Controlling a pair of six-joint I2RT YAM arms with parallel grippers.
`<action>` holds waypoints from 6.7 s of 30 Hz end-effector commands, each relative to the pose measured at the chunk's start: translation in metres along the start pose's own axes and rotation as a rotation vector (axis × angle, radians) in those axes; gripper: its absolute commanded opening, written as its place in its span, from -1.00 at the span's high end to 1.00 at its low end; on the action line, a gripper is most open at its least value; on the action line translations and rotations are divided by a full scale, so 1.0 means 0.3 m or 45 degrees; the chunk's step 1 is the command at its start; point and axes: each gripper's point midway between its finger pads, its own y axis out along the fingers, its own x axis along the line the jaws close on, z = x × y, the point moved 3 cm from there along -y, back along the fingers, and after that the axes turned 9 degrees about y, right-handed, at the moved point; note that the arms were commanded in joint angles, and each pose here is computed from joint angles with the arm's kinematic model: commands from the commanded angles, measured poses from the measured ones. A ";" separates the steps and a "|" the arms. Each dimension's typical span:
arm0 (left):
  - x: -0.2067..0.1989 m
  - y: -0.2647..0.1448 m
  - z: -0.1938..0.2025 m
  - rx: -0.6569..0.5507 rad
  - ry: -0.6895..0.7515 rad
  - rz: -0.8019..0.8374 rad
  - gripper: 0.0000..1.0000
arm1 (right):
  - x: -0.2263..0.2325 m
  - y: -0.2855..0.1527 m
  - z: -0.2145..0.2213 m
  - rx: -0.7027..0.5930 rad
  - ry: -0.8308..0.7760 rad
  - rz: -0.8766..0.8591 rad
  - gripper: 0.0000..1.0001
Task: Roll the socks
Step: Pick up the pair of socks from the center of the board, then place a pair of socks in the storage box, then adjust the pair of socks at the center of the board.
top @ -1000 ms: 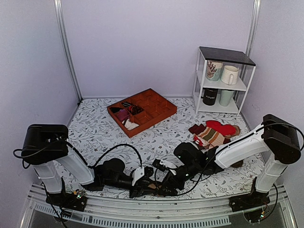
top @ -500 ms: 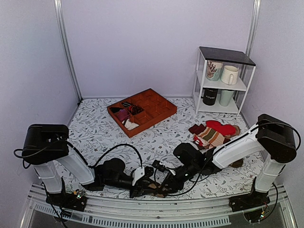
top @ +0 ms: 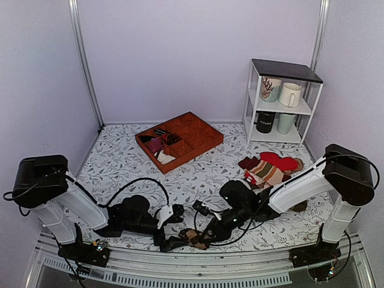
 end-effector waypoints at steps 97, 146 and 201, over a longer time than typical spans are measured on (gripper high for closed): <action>0.450 -0.605 -0.046 -0.134 -0.544 -0.887 -0.99 | -0.750 -0.042 -0.283 0.802 -0.040 1.039 1.00; 0.485 -0.586 -0.051 -0.106 -0.525 -0.882 -0.99 | -0.468 -0.264 -0.772 0.126 -0.224 0.804 -0.23; 0.483 -0.567 -0.031 -0.081 -0.544 -0.842 -0.99 | -0.537 -0.148 -0.889 -0.114 -0.440 0.726 0.50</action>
